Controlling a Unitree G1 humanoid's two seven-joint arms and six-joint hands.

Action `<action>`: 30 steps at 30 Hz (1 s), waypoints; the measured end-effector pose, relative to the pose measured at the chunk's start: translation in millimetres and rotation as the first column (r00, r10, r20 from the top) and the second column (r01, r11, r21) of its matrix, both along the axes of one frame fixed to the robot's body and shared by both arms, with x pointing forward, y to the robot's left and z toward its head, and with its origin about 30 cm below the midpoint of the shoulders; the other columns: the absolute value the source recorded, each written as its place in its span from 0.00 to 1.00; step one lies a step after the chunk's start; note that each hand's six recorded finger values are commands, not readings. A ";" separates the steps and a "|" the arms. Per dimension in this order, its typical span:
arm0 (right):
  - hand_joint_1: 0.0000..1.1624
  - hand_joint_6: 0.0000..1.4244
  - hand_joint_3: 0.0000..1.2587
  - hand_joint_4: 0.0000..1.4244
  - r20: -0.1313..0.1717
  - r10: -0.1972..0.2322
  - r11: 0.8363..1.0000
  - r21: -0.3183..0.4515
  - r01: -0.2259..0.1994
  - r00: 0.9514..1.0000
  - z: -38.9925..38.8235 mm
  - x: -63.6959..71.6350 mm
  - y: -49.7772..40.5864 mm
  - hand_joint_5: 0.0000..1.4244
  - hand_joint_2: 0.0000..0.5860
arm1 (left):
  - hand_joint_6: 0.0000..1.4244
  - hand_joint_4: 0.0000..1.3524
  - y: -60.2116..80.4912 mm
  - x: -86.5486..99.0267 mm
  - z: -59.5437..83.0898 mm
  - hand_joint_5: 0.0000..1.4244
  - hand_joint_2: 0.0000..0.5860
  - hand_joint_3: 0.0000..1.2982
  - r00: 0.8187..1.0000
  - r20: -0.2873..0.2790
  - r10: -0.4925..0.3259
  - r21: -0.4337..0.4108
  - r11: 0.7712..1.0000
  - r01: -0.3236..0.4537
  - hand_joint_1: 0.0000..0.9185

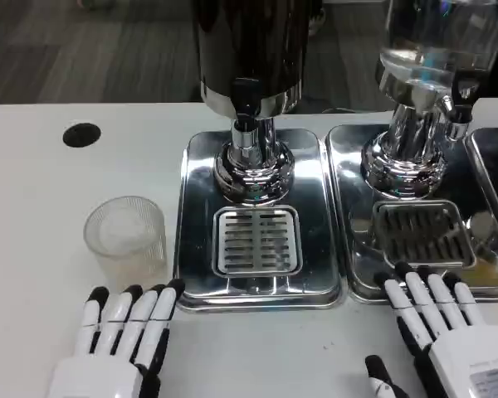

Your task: Grasp the cup under the faucet to collect the drink, then remove the cup.

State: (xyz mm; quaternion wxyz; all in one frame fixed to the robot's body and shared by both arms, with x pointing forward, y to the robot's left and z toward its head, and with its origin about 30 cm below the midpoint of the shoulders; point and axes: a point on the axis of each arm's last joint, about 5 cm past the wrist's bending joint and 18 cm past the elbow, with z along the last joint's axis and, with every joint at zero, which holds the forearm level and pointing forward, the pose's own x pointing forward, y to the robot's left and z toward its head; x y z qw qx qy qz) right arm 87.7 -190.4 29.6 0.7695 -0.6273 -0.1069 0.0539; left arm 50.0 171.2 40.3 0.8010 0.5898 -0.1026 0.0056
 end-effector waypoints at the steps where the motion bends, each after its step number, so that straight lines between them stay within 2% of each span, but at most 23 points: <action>1: 0.15 0.00 0.04 0.00 0.000 0.000 1.000 0.000 0.000 1.000 0.0 0.0 0.0 0.00 0.71 | 0.00 0.00 0.0 0.5 0.1 0.06 0.16 0.08 1.000 0.002 -0.001 0.000 1.000 0.001 0.00; 6: 0.15 0.00 0.04 0.00 0.005 0.001 1.000 0.002 -0.001 1.000 0.8 0.4 0.5 0.00 0.71 | 0.00 0.00 0.1 3.0 0.6 0.06 0.16 0.08 1.000 0.004 -0.003 0.000 1.000 0.003 0.00; 10: 0.15 0.00 0.04 0.00 0.019 -0.009 1.000 0.003 0.009 1.000 3.1 1.6 1.4 0.00 0.71 | 0.00 0.00 1.0 3.2 0.5 0.08 0.16 0.14 1.000 0.005 0.001 -0.013 1.000 -0.001 0.00; 13: 0.15 0.00 0.04 0.00 0.030 -0.022 1.000 0.005 0.022 0.999 5.0 2.5 2.5 0.00 0.71 | 0.01 0.00 2.3 3.2 0.7 0.10 0.13 0.15 0.999 0.048 0.015 -0.054 0.998 -0.012 0.00; 16: 0.15 0.00 0.04 0.00 0.051 -0.050 0.999 0.022 0.049 0.997 10.2 1.4 5.5 0.00 0.71 | 0.01 0.00 8.7 4.4 5.7 0.10 0.10 0.15 0.991 0.117 0.057 -0.089 0.995 -0.047 0.00; 19: 0.16 0.00 0.04 0.00 0.060 -0.059 0.998 0.025 0.057 0.996 13.1 0.0 5.8 0.00 0.71 | 0.02 0.00 14.0 7.4 9.2 0.10 0.09 0.17 0.986 0.138 0.090 -0.109 0.991 -0.075 0.00; 22: 0.16 0.00 0.04 0.00 0.072 -0.066 0.998 0.028 0.064 0.995 16.9 -1.3 5.8 0.00 0.70 | 0.02 0.00 24.8 16.6 18.4 0.10 0.08 0.18 0.978 0.151 0.142 -0.175 0.978 -0.115 0.00; 28: 0.17 0.01 0.05 0.00 0.074 -0.074 0.997 0.028 0.072 0.994 20.5 -2.6 4.3 0.00 0.71 | 0.03 0.00 40.7 38.7 36.7 0.10 0.03 0.10 0.970 0.171 0.175 -0.224 0.965 -0.135 0.00; 30: 0.17 0.01 0.05 0.00 0.072 -0.075 0.997 0.039 0.072 0.995 21.6 -2.5 4.4 0.00 0.71 | 0.03 0.00 46.7 48.6 43.4 0.08 0.01 0.04 0.967 0.177 0.182 -0.234 0.962 -0.139 0.00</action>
